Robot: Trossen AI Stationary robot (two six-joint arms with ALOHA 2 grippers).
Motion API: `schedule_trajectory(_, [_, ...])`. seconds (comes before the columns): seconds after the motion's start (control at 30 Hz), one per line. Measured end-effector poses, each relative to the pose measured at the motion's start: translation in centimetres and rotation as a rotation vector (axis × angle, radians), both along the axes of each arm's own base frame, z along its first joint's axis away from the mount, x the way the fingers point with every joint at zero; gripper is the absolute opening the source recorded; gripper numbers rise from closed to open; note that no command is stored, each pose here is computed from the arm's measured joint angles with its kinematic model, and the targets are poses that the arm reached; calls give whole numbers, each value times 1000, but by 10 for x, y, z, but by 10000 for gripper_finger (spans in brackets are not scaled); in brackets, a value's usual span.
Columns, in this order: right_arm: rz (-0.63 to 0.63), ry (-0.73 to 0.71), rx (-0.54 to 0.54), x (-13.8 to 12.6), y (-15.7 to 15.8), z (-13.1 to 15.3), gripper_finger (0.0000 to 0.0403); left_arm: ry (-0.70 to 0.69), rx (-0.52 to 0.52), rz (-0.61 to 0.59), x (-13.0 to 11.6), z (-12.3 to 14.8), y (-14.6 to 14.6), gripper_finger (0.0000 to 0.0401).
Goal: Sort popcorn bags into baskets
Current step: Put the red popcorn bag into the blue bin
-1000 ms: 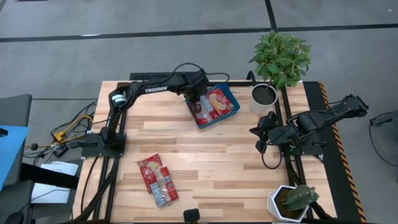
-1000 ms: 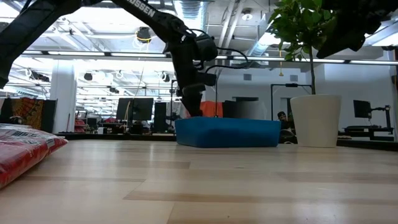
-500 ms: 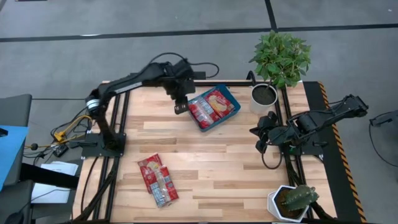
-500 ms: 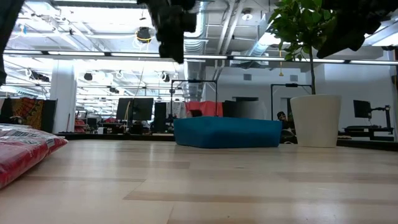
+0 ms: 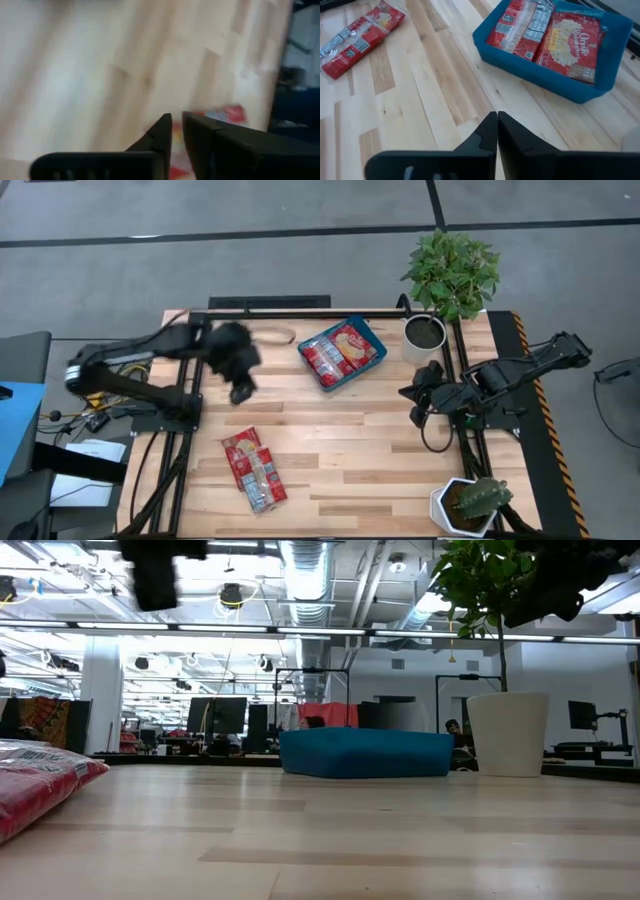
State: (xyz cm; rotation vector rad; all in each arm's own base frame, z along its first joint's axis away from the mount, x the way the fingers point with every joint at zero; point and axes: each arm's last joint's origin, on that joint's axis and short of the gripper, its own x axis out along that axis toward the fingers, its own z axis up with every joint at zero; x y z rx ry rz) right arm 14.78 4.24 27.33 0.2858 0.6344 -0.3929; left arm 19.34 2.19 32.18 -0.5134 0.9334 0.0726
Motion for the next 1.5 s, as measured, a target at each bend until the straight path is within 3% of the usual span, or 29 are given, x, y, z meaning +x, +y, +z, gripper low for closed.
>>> schedule_trajectory(0.1, [0, -17, 6, 4, 2, 0, 49, -23, -112, 3, -15, -29, -24, 78])
schedule_trajectory(0.3, [1, -15, 7, 11, 4, -3, 62, -11, -224, -59, -24, -84, -61, 185])
schedule_trajectory(0.47, [17, 4, 20, 22, 9, -8, 70, 68, -224, -71, -22, -121, -78, 255])
schedule_trajectory(0.6, [38, 30, 37, 33, 15, -16, 72, 126, -200, -51, -18, -139, -85, 275])
schedule_trajectory(0.9, [112, 116, 96, 57, 28, -38, 72, 135, -200, -112, 1, -162, -108, 277])
schedule_trajectory(1.1, [131, 115, 110, 69, 33, -46, 72, 241, -163, -99, 7, -187, -118, 277])
schedule_trajectory(1.2, [148, 113, 122, 71, 35, -47, 72, 275, -214, -126, 12, -196, -122, 268])
schedule_trajectory(1.33, [146, 113, 118, 71, 35, -47, 72, 289, -255, -126, 14, -201, -124, 213])
schedule_trajectory(1.5, [144, 116, 110, 71, 34, -47, 72, 290, -219, -125, 13, -202, -123, 90])
